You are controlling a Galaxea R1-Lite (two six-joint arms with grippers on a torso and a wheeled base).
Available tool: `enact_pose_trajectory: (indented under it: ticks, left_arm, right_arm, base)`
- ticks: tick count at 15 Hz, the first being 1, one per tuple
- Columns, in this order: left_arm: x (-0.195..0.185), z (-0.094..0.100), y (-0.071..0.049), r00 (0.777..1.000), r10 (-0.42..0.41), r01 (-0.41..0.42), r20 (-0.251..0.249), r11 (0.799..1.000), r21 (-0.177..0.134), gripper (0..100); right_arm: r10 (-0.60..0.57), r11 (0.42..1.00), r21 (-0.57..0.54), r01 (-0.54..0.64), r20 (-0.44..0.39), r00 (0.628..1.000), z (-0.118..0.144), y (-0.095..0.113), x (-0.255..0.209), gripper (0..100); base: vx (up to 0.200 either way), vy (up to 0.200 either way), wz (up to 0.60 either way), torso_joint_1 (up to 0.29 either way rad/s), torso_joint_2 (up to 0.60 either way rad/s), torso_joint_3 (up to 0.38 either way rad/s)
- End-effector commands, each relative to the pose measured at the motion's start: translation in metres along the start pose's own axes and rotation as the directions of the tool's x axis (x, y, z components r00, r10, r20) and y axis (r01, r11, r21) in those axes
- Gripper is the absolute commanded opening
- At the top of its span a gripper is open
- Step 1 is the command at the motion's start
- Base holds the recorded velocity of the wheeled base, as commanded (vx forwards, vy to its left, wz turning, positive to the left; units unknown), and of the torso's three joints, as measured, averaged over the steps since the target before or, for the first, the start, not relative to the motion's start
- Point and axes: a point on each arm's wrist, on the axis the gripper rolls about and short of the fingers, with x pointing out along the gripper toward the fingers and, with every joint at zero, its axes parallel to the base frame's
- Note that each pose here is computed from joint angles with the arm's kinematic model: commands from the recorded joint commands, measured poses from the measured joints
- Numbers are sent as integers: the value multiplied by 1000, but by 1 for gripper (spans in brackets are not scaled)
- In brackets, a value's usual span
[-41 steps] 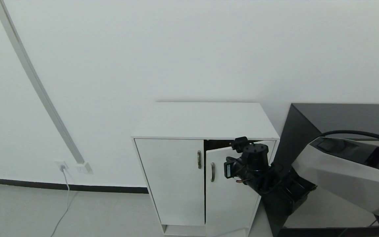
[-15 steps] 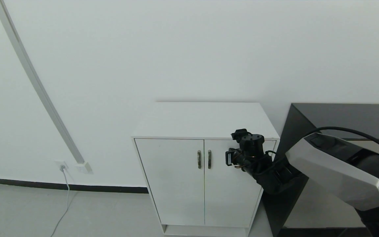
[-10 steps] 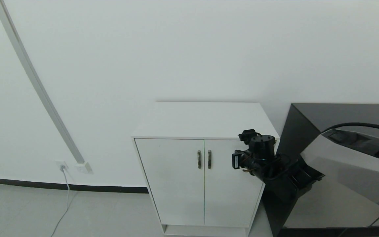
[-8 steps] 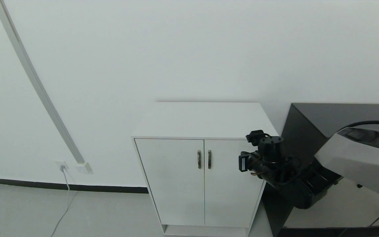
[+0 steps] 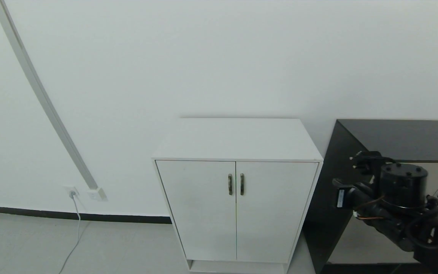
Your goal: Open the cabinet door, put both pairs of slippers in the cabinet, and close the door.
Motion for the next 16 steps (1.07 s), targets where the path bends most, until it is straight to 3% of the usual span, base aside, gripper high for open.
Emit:
enact_pose_trajectory:
  ticks: [1, 4, 7, 11, 16]
  left_arm:
    - [0, 0, 0, 1000, 0, 0, -1, 1000, 0, 0]
    - [0, 0, 0, 1000, 0, 0, -1, 1000, 0, 0]
    - [0, 0, 0, 1000, 0, 0, -1, 1000, 0, 0]
    - [0, 0, 0, 1000, 0, 0, -1, 1000, 0, 0]
    - [0, 0, 0, 1000, 0, 0, -1, 1000, 0, 0]
  right_arm:
    - [-76, 997, 29, 75, 36, 996, 7, -29, -31, 0]
    - [-179, 983, 33, 178, 3, 984, -8, -57, -67, 0]
    - [-208, 978, 22, 208, -24, 978, -29, -68, -107, 0]
    - [-226, 974, 23, 227, -55, 973, -33, -80, -150, 0]
    - [-34, 999, 10, 35, -75, 997, -59, -86, -210, 0]
  base:
    - [0, 0, 0, 0, 0, 0]
    - [0, 0, 0, 0, 0, 0]
    - [0, 0, 0, 0, 0, 0]
    - [0, 0, 0, 0, 0, 0]
    - [0, 0, 0, 0, 0, 0]
